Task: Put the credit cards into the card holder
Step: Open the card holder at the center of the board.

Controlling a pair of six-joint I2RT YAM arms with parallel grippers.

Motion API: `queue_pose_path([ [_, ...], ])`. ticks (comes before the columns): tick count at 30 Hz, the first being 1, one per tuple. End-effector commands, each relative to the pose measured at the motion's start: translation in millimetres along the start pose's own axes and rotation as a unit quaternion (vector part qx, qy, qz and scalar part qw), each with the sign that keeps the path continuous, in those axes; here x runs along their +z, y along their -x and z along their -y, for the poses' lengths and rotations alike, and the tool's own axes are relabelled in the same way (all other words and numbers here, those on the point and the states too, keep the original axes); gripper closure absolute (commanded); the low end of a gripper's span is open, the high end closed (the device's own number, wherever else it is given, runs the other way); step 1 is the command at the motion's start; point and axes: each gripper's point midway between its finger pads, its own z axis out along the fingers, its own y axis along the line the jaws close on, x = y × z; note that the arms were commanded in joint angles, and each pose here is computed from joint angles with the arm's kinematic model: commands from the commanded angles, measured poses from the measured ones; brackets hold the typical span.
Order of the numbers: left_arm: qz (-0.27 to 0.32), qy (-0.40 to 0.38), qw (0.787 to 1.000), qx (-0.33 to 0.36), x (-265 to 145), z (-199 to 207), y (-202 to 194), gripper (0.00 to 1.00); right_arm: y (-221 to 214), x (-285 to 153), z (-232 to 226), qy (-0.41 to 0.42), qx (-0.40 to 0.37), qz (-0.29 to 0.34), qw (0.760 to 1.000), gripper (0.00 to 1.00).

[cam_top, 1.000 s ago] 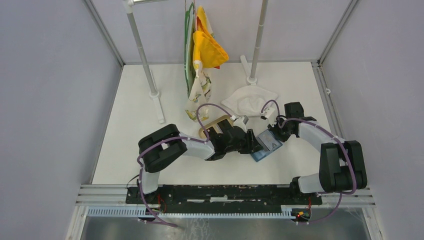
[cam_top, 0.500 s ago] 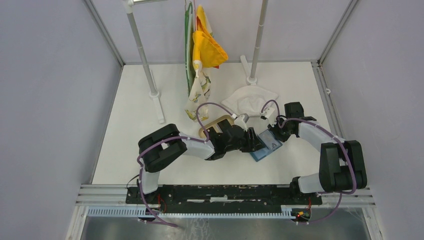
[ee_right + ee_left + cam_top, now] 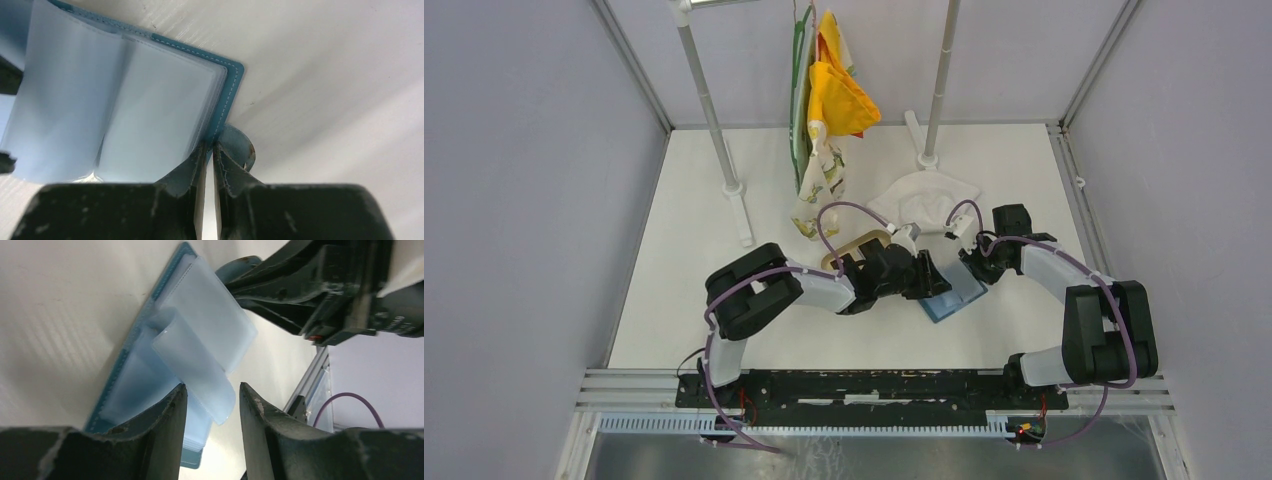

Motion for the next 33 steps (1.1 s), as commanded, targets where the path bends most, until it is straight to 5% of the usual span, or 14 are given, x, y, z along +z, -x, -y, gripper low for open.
queue_pose_path([
  [1,-0.004,-0.002,1.0,0.012,7.1,-0.4,4.0,0.51,-1.0,0.4,-12.9,0.032,0.005,-0.005,0.999,0.85],
  [16,-0.006,0.039,0.998,0.04,-14.1,-20.5,2.3,0.55,23.7,-37.8,24.9,-0.064,0.007,0.079,0.995,0.63],
  [20,0.004,0.047,0.997,0.057,-22.5,-17.7,10.1,0.59,37.0,-38.7,5.0,-0.012,-0.001,0.12,0.993,0.62],
  [33,0.016,0.06,0.994,0.09,-52.4,-12.9,16.7,0.61,28.3,-20.8,-23.2,0.088,0.024,0.096,0.991,0.63],
])
